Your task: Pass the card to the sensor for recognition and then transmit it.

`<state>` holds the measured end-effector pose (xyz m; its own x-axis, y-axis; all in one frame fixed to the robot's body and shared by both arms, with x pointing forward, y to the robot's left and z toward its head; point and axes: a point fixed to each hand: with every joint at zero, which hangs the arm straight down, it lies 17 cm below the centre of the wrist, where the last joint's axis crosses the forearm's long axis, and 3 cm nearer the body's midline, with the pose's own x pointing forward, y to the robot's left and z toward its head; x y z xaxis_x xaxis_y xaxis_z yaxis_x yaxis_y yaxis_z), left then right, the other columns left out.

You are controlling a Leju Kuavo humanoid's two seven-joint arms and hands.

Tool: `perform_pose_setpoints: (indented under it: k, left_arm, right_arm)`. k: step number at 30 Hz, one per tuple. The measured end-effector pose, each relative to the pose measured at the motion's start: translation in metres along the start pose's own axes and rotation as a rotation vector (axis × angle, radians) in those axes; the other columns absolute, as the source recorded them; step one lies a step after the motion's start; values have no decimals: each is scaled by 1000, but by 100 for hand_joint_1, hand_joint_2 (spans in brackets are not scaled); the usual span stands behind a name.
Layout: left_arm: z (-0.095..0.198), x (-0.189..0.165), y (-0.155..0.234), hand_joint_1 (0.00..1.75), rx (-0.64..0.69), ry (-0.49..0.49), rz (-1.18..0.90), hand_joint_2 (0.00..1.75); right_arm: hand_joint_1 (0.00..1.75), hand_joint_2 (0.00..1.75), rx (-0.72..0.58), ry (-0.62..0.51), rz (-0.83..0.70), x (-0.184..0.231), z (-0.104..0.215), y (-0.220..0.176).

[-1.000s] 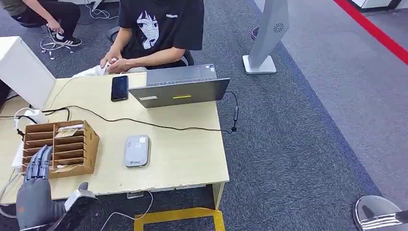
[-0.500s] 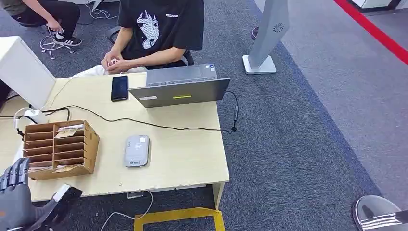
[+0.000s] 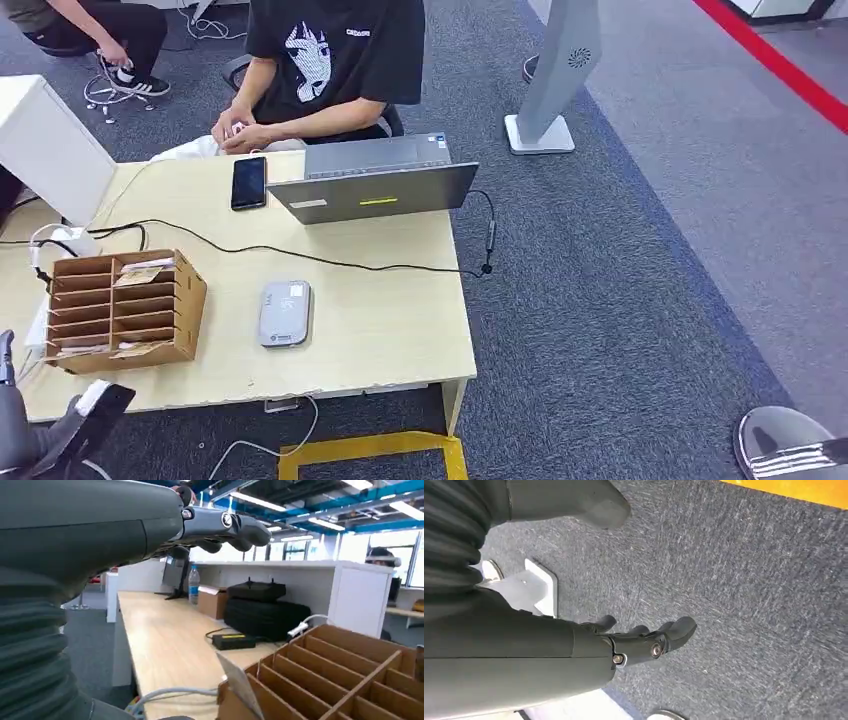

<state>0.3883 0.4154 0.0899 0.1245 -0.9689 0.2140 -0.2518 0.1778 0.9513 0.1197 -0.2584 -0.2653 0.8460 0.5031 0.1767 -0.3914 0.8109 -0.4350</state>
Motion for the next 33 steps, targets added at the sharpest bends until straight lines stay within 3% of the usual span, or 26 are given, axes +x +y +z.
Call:
perform_pose_setpoints:
  k: [17, 33]
  left_arm:
    - [-44, 52, -10, 0, 58, -92, 47, 175]
    - [-46, 74, -31, 0, 23, -102, 103, 175]
  right_arm:
    - [0, 175, -5, -30, 21, 20, -1, -4]
    - [0, 175, -3, -34, 10, 24, -1, -4]
